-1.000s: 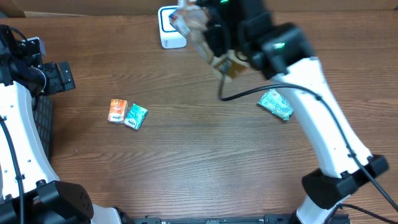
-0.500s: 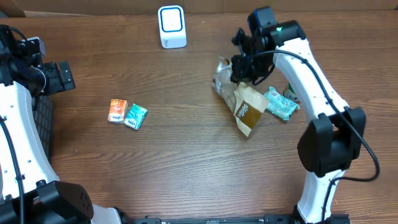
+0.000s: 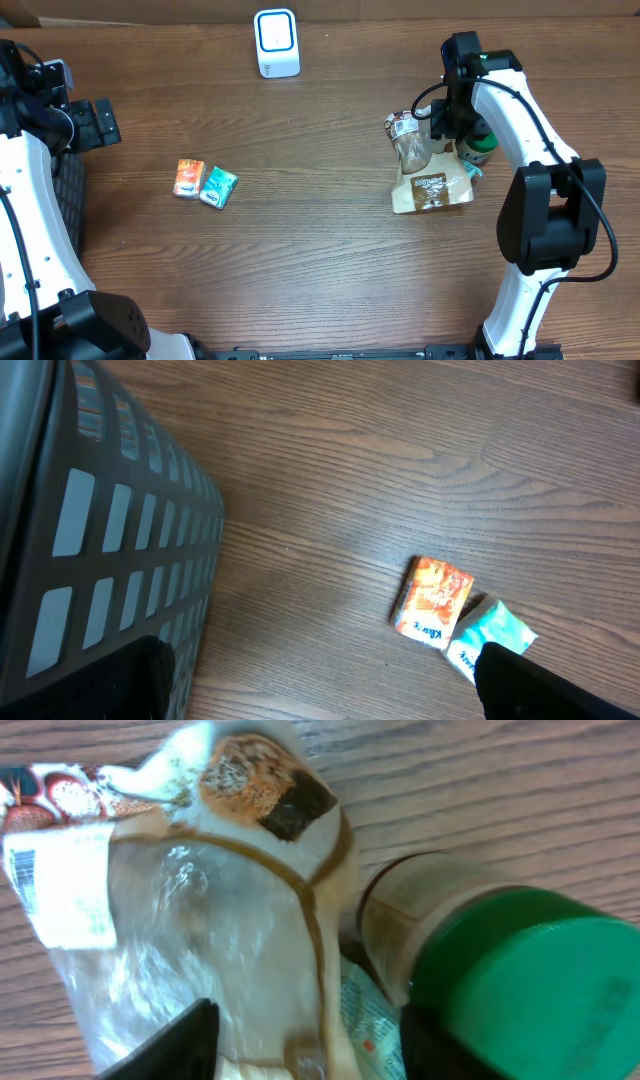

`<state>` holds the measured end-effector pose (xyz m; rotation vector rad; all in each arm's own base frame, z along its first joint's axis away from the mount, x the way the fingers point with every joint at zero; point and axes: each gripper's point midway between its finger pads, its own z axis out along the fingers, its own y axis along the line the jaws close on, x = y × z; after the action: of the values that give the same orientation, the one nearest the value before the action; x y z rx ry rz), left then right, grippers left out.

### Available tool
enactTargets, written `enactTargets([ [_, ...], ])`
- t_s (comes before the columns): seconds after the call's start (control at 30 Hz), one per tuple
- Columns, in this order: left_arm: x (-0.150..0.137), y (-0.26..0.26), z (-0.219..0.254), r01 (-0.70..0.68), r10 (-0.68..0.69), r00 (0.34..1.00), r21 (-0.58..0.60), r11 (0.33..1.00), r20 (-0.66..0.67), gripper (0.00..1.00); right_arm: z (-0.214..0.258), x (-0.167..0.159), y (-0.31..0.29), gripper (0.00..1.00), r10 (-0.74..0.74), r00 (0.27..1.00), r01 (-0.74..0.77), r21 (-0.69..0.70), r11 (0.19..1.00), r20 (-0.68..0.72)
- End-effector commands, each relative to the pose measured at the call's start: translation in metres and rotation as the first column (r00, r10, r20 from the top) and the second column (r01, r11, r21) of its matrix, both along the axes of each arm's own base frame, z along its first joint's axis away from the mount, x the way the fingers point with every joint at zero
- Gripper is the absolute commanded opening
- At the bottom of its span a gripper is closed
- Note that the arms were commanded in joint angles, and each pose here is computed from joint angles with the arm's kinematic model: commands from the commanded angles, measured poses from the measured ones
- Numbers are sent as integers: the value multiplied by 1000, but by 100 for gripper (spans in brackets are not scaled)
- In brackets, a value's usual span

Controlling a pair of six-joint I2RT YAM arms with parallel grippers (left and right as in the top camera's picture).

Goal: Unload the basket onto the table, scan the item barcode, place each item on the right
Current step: 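Carry the food bag right and set it down near the jar, then reach the right gripper to the blue Kleenex pack and grasp it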

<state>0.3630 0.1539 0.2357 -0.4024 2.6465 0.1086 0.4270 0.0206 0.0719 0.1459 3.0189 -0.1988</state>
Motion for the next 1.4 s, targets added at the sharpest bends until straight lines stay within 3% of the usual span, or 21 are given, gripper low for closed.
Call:
enactTargets([
  [0.0, 0, 0, 0, 11, -11, 1000, 6, 1000, -1, 99, 20, 10, -6, 66, -5, 999, 6, -36, 999, 51],
  [0.1, 0, 0, 0, 11, -11, 1000, 6, 1000, -1, 100, 51, 17, 8, 71, 16, 996, -15, -14, 1000, 85],
  [0.23, 1, -1, 0, 13, -13, 1000, 6, 1000, 0, 100, 77, 17, 71, 75, 87, 990, -110, 224, 968, 109],
  [0.3, 1, -1, 0, 13, -13, 1000, 6, 1000, 0, 100, 74, 7, 107, 66, 131, 987, -154, 364, 918, 88],
  [0.37, 1, -1, 0, 13, -13, 1000, 6, 1000, 0, 100, 62, -3, 132, 49, 176, 982, -188, 410, 892, 68],
  [0.47, 1, -1, 0, 13, -13, 1000, 6, 1000, 0, 100, 35, -15, 155, 43, 225, 973, -225, 410, 884, 49],
  [0.6, 1, -1, 0, 13, -13, 1000, 6, 1000, 0, 100, -8, -29, 171, 37, 143, 990, -130, 419, 899, 0],
  [0.73, 1, -1, 0, 13, -13, 1000, 6, 1000, 0, 100, -46, -35, 154, 43, 44, 999, -35, 340, 940, -17],
  [0.93, 1, -1, 0, 13, -13, 1000, 6, 1000, 0, 100, -59, -32, 106, 46, -34, 999, 35, 186, 982, -11],
  [1.03, 1, -1, 0, 13, -13, 1000, 6, 1000, 0, 99, -59, -31, 96, 47, -61, 998, 63, 196, 979, -19],
  [1.17, 1, -1, 0, 13, -13, 1000, 6, 1000, 0, 100, -49, -27, 113, 49, -7, 1000, 15, 309, 951, -25],
  [1.37, 1, -1, 0, 13, -13, 1000, 6, 1000, 0, 100, 12, -15, 148, 57, 84, 995, -102, 404, 909, 62],
])
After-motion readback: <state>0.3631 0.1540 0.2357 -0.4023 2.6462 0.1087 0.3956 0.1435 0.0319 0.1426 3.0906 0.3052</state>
